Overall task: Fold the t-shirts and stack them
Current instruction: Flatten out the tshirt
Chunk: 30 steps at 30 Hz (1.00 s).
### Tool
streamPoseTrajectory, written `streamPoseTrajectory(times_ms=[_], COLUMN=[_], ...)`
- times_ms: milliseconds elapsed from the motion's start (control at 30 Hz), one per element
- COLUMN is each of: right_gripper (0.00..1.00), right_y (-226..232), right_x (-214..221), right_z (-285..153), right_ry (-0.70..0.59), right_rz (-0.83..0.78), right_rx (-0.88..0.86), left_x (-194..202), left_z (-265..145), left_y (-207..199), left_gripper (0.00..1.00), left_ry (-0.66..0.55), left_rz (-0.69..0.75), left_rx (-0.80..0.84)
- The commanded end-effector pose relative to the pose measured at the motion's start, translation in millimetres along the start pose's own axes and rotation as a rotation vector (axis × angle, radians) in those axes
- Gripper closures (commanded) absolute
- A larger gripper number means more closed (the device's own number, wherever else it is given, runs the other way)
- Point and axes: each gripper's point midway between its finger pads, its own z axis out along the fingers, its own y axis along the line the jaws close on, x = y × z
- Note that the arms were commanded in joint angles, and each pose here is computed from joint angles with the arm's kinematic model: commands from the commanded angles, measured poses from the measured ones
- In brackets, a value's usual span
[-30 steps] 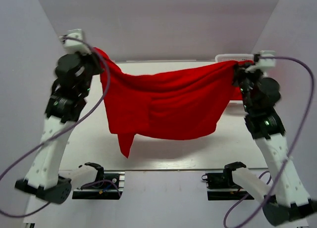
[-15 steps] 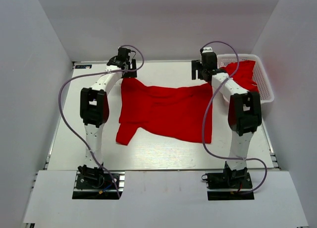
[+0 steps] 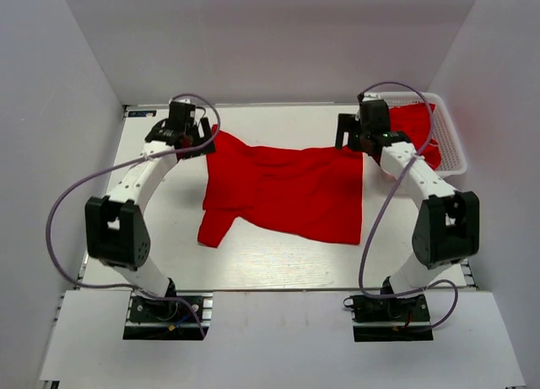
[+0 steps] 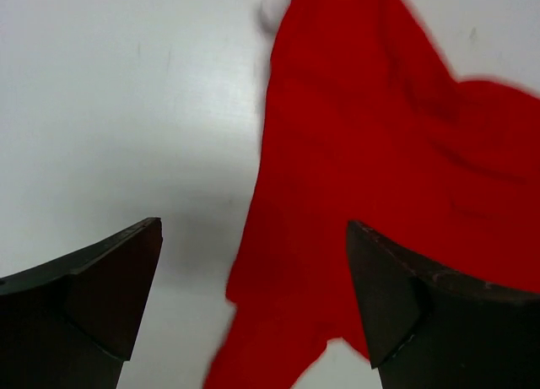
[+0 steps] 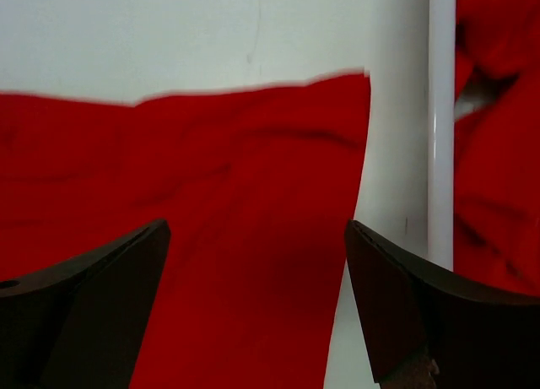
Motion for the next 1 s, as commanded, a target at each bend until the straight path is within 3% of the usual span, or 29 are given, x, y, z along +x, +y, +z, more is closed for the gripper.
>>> streamPoseTrajectory(times_ms=[0, 67, 100, 267, 367, 533, 767, 967], right_gripper=[0.1, 0.1, 0.1, 0.1, 0.1, 0.1, 0.1, 0.1], right_y=[1.9, -2.7, -5.2, -22.7, -21.6, -22.8, -30.8, -33.6], right_x=[46.6, 70.4, 82.7, 126.0, 143.7, 184.6, 188.4, 200.2], right_z=[-21.6, -35.1, -42.4, -70.0, -79.8, -89.0, -100.0, -102.6], right_ry=[0.109, 0.141, 0.163, 0.198, 0.213, 0.268, 0.232, 0.265], right_rz=[0.094, 0.111, 0.138, 0.216, 0.264, 0.311, 0.332, 0.34], right_rx=[-0.019, -0.011, -0.001, 0.08, 0.066, 0.07, 0.103, 0.124], left_x=[67.6, 87.5, 119.4, 205.2, 226.0, 248.9, 254.0, 269.6], left_z=[-22.8, -43.3, -43.7, -68.1, -78.0, -80.9, -61.2, -54.7], left_y=[2.2, 2.2, 7.8, 13.3, 22.8, 38.4, 24.1, 27.6], left_gripper=[0.0, 0.0, 0.0, 0.0, 0.02, 0.12, 0.35, 0.67], left_ry=[0.131, 0.157, 0.221, 0.36, 0.371, 0.396, 0.385, 0.418], left_rz=[-0.095, -0.128, -0.156, -0.206, -0.223, -0.213, -0.216, -0.183], left_rx=[0.019, 0.067, 0.059, 0.128, 0.119, 0.068, 0.132, 0.13])
